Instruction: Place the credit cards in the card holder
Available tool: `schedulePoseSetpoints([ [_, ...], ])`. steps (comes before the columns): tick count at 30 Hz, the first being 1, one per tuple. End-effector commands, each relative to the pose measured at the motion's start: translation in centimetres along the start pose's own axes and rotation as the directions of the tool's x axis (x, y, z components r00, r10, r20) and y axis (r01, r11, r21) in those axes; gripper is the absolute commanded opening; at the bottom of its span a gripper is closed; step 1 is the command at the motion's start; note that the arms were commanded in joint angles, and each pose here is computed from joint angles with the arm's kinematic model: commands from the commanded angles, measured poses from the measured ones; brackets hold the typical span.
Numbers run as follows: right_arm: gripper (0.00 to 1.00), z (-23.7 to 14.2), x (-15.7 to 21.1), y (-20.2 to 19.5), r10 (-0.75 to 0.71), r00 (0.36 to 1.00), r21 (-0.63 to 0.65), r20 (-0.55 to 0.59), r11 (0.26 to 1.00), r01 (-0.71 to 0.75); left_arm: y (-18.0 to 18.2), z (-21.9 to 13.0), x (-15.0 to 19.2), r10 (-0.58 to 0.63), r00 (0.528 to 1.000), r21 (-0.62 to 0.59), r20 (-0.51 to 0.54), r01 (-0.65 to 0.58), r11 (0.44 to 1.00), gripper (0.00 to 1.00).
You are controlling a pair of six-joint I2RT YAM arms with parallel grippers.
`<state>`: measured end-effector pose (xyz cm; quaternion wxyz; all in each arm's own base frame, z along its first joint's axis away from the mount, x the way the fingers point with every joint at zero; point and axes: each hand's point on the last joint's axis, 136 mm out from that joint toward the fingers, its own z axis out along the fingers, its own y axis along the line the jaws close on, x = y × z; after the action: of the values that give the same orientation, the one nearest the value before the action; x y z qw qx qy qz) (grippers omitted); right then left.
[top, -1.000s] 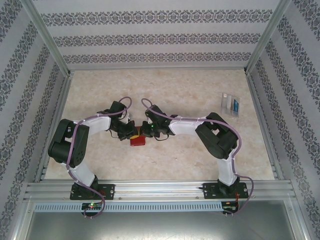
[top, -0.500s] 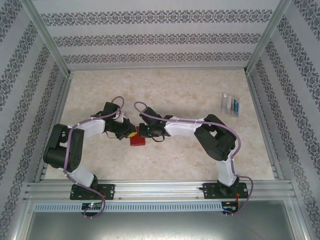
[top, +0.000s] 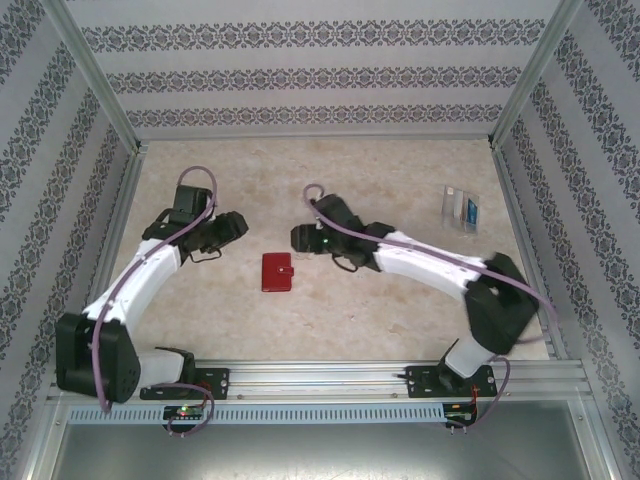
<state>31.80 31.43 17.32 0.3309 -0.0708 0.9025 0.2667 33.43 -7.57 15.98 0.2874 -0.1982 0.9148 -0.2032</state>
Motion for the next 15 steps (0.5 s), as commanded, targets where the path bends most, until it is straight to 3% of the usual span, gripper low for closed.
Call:
schedulePoseSetpoints([
  [1,0.74,-5.7,-4.4,-2.5,-0.144,0.963,0.149,0.226,0.983,0.112,2.7,-3.7,-2.8,0.117,0.972,-0.198,0.205,-0.076,0.977,1.00],
  [3,0.84,-9.1,-5.8,-3.9,-0.231,0.920,0.230,0.316,0.960,0.162,3.5,-5.4,-3.7,0.178,0.939,-0.267,0.293,-0.098,0.959,1.00],
  [5,0.98,-11.9,-6.5,-6.3,-0.289,0.881,0.345,0.374,0.925,0.157,5.4,-6.7,-4.1,0.181,0.911,-0.348,0.371,-0.044,0.937,1.00],
  [7,0.98,-14.7,-6.5,-9.2,-0.319,0.849,0.458,0.422,0.883,0.104,6.6,-7.4,-4.3,0.217,0.871,-0.390,0.441,-0.032,0.920,1.00],
  [8,0.98,-16.0,-6.3,-10.8,-0.326,0.835,0.492,0.443,0.867,0.077,6.7,-7.4,-4.4,0.261,0.847,-0.394,0.464,-0.066,0.917,1.00],
  [9,0.98,-16.9,-5.9,-12.5,-0.319,0.830,0.517,0.457,0.855,0.044,6.1,-6.9,-4.3,0.363,0.813,-0.399,0.455,-0.178,0.900,1.00],
  [10,0.98,-17.6,-5.4,-13.9,-0.308,0.826,0.528,0.472,0.849,0.015,4.7,-6.3,-4.2,0.509,0.745,-0.396,0.431,-0.350,0.849,1.00],
  [11,0.98,-18.0,-4.9,-15.3,-0.309,0.824,0.534,0.475,0.846,0.009,4.8,-5.2,-3.6,0.602,0.674,-0.415,0.429,-0.445,0.794,0.99],
  [13,0.98,-17.2,-3.4,-16.5,-0.424,0.800,0.540,0.424,0.828,0.152,4.3,-4.1,-3.0,0.688,0.558,-0.424,0.464,-0.542,0.726,1.00],
  [14,0.98,-16.9,-2.7,-16.8,-0.478,0.772,0.541,0.419,0.814,0.211,4.2,-3.6,-2.6,0.703,0.526,-0.414,0.479,-0.571,0.709,1.00],
  [15,0.98,-16.9,-2.2,-17.5,-0.490,0.756,0.548,0.433,0.809,0.210,4.6,-3.1,-2.7,0.685,0.541,-0.408,0.489,-0.552,0.727,1.00],
])
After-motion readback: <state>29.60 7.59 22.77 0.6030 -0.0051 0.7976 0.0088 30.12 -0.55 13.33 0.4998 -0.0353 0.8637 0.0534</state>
